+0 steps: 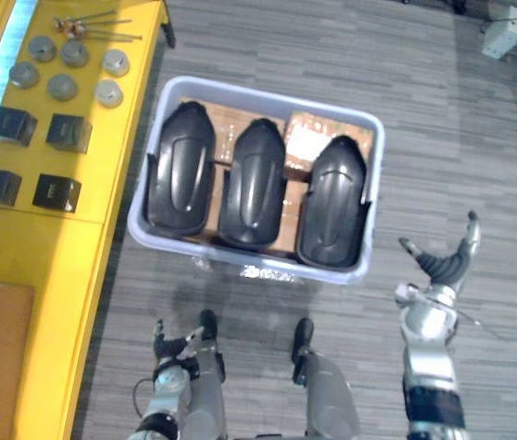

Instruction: Walk over and take plastic housings, then place them on the shelf

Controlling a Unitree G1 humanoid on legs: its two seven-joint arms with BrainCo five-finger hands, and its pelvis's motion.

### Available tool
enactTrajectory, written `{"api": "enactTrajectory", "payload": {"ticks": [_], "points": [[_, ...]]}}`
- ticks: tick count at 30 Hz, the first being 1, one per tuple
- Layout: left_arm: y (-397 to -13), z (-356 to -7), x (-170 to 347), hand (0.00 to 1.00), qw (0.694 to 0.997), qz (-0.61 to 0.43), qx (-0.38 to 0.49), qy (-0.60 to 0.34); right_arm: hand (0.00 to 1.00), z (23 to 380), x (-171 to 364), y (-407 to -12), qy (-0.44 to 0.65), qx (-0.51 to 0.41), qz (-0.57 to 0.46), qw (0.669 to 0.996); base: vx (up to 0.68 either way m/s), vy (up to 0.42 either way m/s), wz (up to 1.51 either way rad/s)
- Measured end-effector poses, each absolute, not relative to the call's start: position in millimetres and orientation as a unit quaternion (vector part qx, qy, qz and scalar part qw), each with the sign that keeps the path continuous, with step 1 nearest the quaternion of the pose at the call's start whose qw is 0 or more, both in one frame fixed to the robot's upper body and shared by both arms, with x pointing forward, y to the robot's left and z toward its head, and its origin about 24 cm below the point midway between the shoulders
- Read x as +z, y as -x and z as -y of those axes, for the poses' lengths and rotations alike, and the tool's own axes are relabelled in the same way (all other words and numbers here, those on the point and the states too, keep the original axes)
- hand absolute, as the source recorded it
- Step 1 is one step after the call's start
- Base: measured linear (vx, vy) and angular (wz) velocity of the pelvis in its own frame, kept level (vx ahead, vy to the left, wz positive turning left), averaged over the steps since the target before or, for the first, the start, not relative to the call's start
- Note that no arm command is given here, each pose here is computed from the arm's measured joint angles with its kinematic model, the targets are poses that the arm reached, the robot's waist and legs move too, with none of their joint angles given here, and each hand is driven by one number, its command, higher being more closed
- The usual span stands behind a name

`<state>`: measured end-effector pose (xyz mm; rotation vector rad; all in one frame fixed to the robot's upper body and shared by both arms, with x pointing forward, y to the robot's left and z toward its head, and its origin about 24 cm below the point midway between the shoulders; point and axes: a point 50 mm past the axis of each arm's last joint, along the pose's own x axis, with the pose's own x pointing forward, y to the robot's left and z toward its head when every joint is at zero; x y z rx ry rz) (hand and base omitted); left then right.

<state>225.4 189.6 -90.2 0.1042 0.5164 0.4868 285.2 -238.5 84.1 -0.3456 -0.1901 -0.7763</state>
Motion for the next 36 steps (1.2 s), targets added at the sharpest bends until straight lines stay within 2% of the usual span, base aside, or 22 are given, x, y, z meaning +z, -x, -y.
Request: {"api": "enactTrajectory", "payload": {"ticks": [2,11,21,36], "points": [[-242.6,-185.5,-77.8,0.00,0.945,-0.223,0.233,-0.045,0.00,239.0,98.1,-304.4,0.154,-0.381,0.099,0.906,-0.07,0.054,-0.05],[-262.3,-183.7,-62.9,0.00,0.952,-0.195,0.234,-0.039,0.00,253.4,133.1,-335.1,0.144,-0.402,0.121,0.896,-0.01,0.024,-0.02],[-261.6,-179.4,-67.6,0.00,0.949,-0.210,0.233,-0.033,0.00,260.1,157.3,-355.7,0.143,-0.401,0.126,0.896,-0.01,-0.002,0.03],[-264.9,-168.3,-68.0,0.00,0.947,-0.219,0.233,0.016,0.00,234.9,152.5,-378.2,0.155,-0.316,0.091,0.932,0.01,-0.002,0.03]]}}
